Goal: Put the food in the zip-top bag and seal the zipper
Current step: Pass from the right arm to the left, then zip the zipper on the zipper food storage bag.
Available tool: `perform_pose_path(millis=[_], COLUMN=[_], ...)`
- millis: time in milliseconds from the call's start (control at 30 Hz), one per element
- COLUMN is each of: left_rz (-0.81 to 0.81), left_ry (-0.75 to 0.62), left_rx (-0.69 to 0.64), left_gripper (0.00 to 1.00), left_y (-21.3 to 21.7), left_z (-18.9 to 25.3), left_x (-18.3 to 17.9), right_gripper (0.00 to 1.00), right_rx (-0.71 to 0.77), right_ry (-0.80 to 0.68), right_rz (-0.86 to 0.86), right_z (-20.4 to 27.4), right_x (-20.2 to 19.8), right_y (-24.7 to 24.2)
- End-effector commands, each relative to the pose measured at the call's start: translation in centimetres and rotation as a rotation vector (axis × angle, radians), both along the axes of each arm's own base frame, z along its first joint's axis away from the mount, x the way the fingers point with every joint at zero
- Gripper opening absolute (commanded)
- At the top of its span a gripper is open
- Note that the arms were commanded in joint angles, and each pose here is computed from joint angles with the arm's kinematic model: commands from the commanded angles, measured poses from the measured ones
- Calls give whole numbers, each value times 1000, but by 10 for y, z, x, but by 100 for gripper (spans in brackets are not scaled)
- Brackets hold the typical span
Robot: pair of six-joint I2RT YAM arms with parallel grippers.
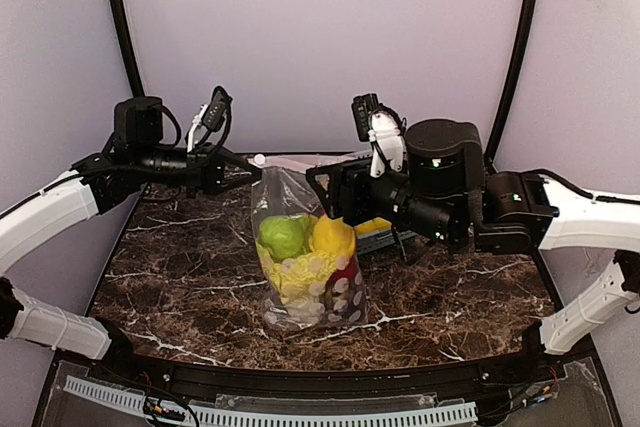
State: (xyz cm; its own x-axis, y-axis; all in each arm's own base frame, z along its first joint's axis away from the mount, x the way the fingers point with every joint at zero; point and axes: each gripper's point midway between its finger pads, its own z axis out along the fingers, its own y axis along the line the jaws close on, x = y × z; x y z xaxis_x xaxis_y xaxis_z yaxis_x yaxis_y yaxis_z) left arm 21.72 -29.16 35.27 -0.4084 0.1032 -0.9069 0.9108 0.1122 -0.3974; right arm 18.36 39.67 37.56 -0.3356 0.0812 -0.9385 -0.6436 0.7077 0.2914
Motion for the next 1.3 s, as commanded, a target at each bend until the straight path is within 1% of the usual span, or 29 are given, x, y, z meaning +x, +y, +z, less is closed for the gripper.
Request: perform_pose_path(millis=[0,67,133,267,400,467,533,600,700,800,933,1067,1267], left_rz=[-144,-156,-155,-146,-162,-171,-171,-169,-153,-150,-166,-176,-198], left_ry=[-40,-27,-20,-31,-22,-17,-17,-23,-37,-41,-27,-19,2], left_rx=[-13,0,10,20,16,14,15,17,30,38,41,47,50], left_gripper=[1,1,1,1,1,1,1,1,1,1,1,1,1], left_y=[0,-1,-1,3,3,3,3,3,4,4,2,1,0], left_z=[-2,-9,-15,-17,-18,-18,-19,-19,-21,-23,-26,-28,-29], left_x=[-21,-22,-22,-25,-29,-30,-30,-31,-30,-30,-31,-33,-35], right_gripper=[76,80,82,83,83,81,78,75,70,64,63,57,52], right_rx=[-95,-111,-127,-144,-132,-134,-149,-160,-139,-129,-121,-115,-100], right_ry=[-10,-28,-47,-73,-83,-63,-40,-26,-6,14,39,36,49], right_rz=[-165,-167,-100,168,511,638,733,801,911,979,1016,1052,1099], right_z=[-5,4,12,24,28,26,21,14,12,9,3,-1,-4], right_x=[16,22,27,23,0,-8,-12,-13,-19,-19,-13,-8,-5], right_y=[-48,-59,-60,-40,-9,6,20,34,49,59,67,72,80])
